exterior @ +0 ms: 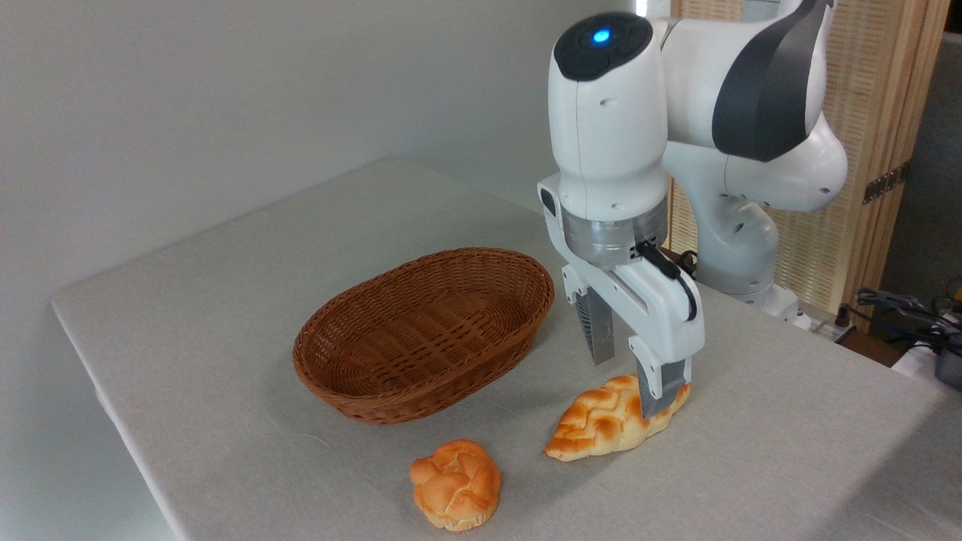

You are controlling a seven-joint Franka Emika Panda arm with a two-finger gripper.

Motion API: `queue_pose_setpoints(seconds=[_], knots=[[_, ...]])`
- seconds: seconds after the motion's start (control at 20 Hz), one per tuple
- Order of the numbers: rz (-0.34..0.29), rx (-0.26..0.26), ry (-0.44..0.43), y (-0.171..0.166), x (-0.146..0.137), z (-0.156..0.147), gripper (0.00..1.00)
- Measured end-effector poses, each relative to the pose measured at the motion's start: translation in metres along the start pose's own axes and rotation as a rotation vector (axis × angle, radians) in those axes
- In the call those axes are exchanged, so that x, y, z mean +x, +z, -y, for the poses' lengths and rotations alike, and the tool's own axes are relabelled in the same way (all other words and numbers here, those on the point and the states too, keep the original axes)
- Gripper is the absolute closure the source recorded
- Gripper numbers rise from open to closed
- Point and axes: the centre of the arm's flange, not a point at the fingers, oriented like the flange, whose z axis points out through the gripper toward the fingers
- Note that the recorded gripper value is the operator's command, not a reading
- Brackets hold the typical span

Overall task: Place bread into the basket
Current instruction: 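Lower the gripper onto the braided loaf and close on it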

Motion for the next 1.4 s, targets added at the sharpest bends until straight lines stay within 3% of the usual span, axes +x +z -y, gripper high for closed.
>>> queue_pose_setpoints(seconds=[0.5,0.8,0.9,1.05,1.4], knots=[[-0.001,-0.001,0.002,0.023,0.0,-0.003,0.03],[0.001,-0.007,0.001,0.026,0.0,-0.003,0.47],[0.003,-0.013,0.0,0.029,0.0,-0.003,0.55],[0.006,-0.018,0.0,0.031,0.0,-0.002,0.61],[0.007,-0.019,0.0,0.031,0.0,-0.002,0.61]])
